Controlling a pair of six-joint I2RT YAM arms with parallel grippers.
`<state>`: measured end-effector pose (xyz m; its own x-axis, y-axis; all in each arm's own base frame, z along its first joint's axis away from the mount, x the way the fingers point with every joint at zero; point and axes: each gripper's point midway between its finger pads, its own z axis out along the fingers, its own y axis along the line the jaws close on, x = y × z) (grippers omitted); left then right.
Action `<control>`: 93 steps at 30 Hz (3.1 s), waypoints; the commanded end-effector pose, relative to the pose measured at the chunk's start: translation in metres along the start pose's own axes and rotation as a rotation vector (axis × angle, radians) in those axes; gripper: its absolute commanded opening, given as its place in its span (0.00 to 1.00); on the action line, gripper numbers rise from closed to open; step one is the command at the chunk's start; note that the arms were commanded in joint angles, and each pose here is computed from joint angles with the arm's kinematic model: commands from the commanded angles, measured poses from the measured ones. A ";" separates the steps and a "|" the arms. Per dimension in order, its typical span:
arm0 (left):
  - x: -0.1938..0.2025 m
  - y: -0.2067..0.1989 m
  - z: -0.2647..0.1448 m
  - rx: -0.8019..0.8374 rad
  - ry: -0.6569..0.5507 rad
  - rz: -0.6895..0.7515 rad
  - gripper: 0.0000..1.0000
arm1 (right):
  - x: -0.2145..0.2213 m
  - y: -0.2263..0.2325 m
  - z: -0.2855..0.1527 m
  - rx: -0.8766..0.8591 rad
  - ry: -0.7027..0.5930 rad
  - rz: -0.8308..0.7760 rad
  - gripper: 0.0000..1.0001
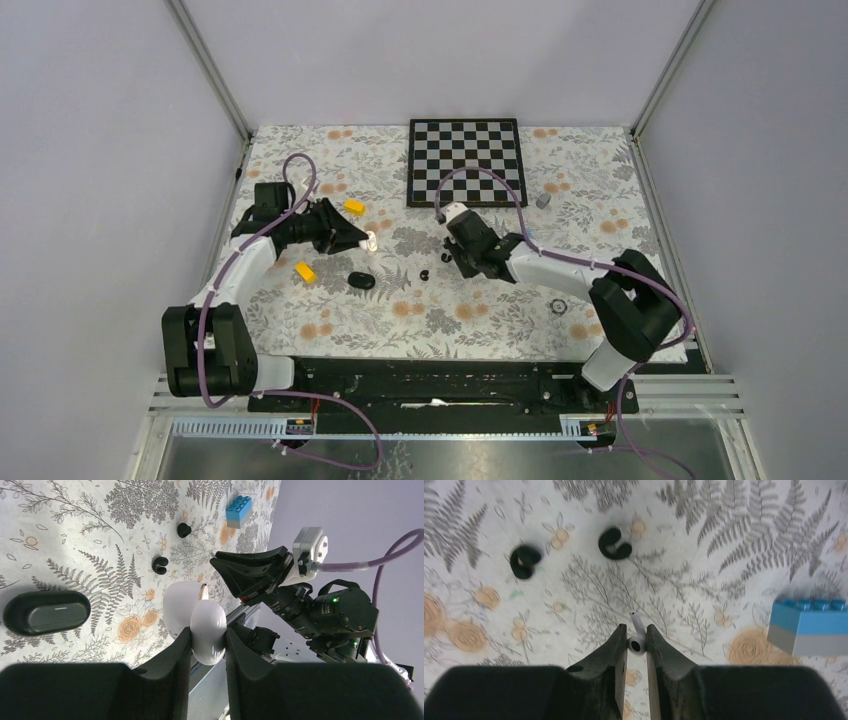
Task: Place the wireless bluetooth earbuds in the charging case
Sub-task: Place the earbud at the center of the board, then pick up the earbud from the center of the board.
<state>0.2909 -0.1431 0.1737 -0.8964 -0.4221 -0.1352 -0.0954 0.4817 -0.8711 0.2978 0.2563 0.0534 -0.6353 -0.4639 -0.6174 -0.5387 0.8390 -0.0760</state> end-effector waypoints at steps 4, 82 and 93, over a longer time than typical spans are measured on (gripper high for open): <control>-0.003 -0.016 0.015 0.009 0.003 0.066 0.00 | 0.009 -0.005 -0.017 -0.011 -0.076 0.064 0.12; -0.010 -0.033 0.036 0.042 0.043 0.091 0.00 | 0.039 -0.032 -0.028 0.122 0.048 0.328 0.69; -0.008 -0.033 0.035 0.048 0.045 0.095 0.00 | 0.054 0.001 -0.019 -0.016 0.070 0.346 0.72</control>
<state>0.3132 -0.1794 0.1699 -0.9256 -0.3566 -0.1271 -0.0709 0.4930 -0.8672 0.2549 0.2145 0.0289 -0.8269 -0.1996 -0.5258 -0.2838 0.9552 0.0837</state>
